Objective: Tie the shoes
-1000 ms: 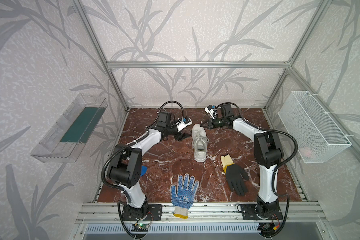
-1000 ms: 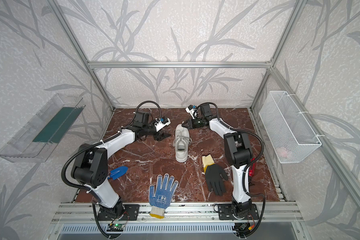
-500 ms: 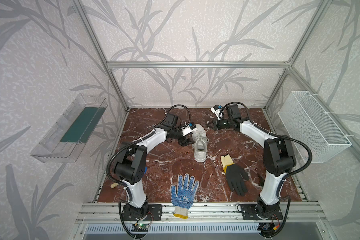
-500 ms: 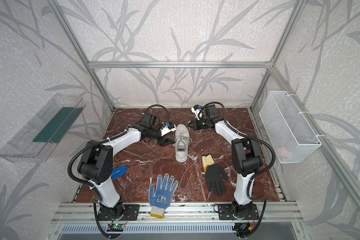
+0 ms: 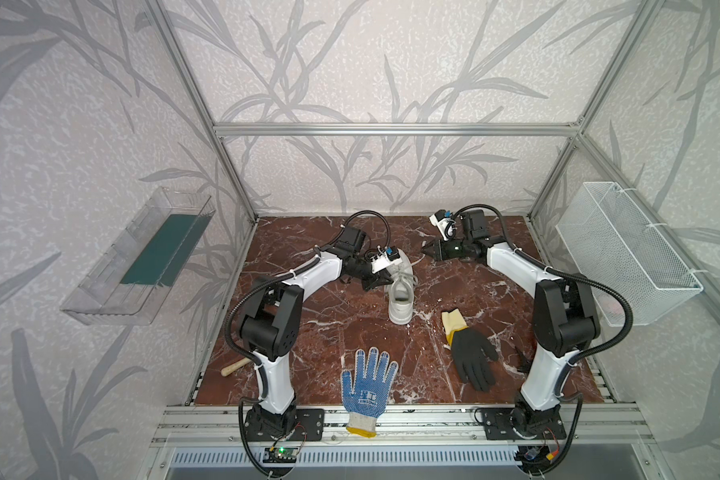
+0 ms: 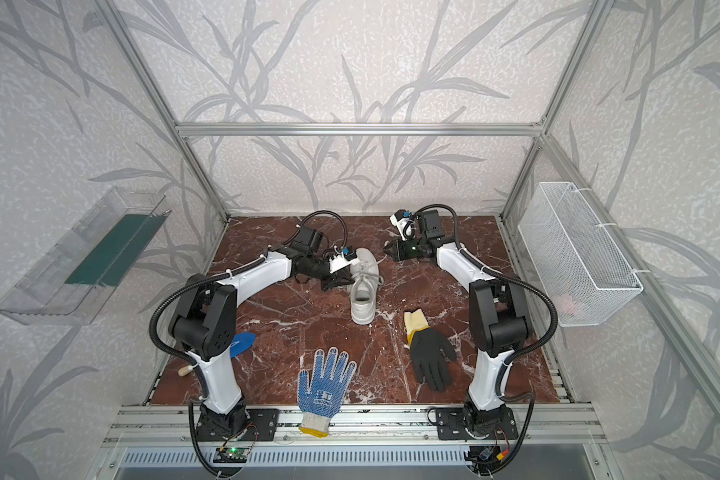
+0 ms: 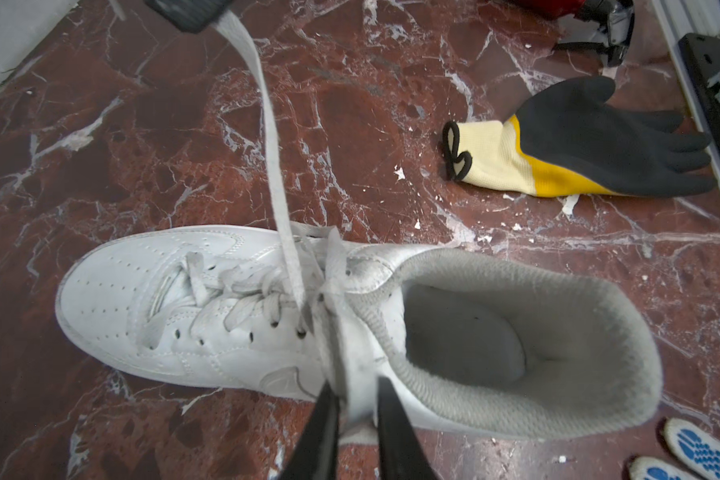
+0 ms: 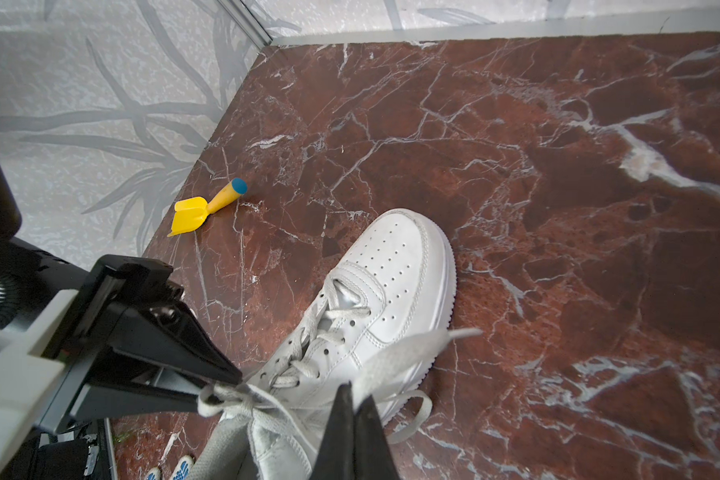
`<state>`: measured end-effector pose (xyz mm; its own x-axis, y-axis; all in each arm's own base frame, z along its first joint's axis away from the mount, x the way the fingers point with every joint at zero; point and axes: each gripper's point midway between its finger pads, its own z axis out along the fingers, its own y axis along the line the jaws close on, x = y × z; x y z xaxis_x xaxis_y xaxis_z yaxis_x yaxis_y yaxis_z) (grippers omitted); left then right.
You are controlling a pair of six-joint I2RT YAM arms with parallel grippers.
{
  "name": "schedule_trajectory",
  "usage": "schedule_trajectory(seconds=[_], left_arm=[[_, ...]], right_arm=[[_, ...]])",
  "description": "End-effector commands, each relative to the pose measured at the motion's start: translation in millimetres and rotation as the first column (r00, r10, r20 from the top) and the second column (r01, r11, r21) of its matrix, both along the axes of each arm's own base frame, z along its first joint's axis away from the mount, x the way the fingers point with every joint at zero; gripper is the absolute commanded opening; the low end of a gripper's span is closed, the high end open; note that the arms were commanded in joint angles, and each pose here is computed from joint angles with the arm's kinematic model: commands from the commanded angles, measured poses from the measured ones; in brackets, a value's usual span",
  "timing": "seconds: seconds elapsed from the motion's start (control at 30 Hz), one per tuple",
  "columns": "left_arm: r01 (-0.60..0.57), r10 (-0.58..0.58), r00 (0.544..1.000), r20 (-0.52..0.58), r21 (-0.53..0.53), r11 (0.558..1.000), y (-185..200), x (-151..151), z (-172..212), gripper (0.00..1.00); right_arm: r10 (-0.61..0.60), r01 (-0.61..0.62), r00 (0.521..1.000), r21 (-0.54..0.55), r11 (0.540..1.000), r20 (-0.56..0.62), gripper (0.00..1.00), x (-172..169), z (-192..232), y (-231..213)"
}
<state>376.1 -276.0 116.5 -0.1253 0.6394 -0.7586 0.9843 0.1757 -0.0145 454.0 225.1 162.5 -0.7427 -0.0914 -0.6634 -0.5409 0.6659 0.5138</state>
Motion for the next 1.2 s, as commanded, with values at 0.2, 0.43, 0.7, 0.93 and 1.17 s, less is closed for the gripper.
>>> schedule_trajectory(seconds=[0.2,0.43,0.7,0.93,1.17], left_arm=[[0.016,-0.017,1.0,0.004,0.065,0.998,12.8,2.9,-0.6,0.0],[0.011,-0.011,1.0,0.001,0.082,0.997,20.4,5.0,-0.9,0.0],[0.02,-0.019,1.0,-0.01,0.105,0.994,24.6,6.4,-6.6,0.0],[0.029,-0.025,0.999,-0.033,0.126,0.992,29.2,9.3,-16.1,0.0],[0.042,-0.038,0.999,-0.024,0.15,0.988,33.4,12.3,-18.2,0.0]], right_arm=[[-0.085,0.087,0.996,-0.036,0.996,0.04,0.0,2.0,9.2,-29.5],[-0.16,0.162,0.986,-0.053,0.985,0.036,0.0,6.3,0.1,-52.0],[-0.239,0.239,0.971,-0.078,0.968,0.009,0.0,8.5,-13.1,-74.3],[-0.29,0.281,0.953,-0.108,0.954,-0.084,0.0,5.3,-39.7,-84.6],[-0.294,0.272,0.936,-0.133,0.953,-0.194,0.0,-0.8,-70.4,-83.5]])
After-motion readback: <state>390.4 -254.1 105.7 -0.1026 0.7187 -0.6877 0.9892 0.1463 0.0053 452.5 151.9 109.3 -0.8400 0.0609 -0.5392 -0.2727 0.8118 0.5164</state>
